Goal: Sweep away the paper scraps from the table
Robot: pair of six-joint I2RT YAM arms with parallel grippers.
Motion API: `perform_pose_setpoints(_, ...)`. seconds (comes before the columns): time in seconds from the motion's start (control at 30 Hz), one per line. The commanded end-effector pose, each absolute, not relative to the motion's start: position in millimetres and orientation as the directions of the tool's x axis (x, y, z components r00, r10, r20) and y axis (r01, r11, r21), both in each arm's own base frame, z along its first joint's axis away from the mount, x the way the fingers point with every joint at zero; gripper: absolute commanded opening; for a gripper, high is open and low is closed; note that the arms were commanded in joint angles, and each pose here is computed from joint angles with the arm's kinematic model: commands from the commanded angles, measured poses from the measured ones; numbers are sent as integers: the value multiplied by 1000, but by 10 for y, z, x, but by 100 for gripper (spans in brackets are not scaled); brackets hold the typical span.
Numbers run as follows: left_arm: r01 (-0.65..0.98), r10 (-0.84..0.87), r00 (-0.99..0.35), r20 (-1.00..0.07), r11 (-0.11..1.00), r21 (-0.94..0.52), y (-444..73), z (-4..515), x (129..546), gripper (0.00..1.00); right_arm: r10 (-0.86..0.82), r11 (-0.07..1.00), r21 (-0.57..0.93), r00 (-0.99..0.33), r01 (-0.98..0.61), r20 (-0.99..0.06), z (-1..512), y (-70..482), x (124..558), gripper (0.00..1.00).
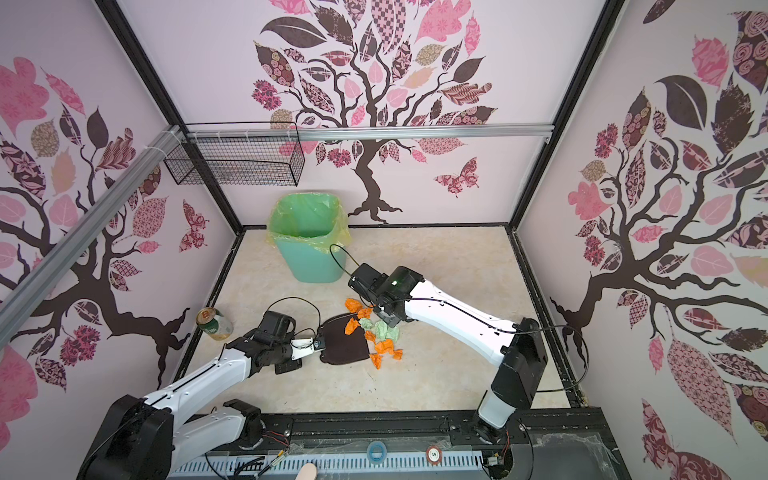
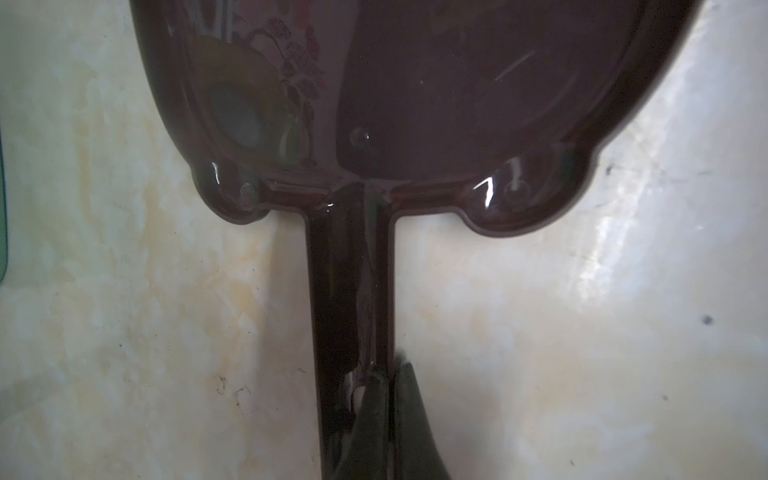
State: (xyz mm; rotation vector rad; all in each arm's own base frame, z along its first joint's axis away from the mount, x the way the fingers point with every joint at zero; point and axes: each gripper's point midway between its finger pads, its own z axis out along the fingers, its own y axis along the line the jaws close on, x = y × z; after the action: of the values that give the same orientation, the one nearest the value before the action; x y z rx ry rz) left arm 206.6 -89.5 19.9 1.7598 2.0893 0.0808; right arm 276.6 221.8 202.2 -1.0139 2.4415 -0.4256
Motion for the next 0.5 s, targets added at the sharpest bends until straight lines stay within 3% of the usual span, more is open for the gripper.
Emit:
perform_pose_setpoints(0.0,960,952,-169,-254,218,177,-844,250,1795,0,-664,744,-410,-648,-528,-373,2269,2130,2845,0)
perform_pose_setpoints(0.13,953,938,-172,-301,236,190,-892,554,1877,0,-610,789,-357,-708,-501,-355,2271,2037,2991,0)
perform_pose_setpoints(0.3,952,938,-169,-303,235,195,-893,644,1924,0,-742,647,-491,-630,-582,-230,2196,2082,3251,0)
perform_pose_setpoints(0.47,946,948,-190,-255,246,209,-751,548,2004,0,-773,609,-478,-608,-633,-178,2100,2336,3545,0)
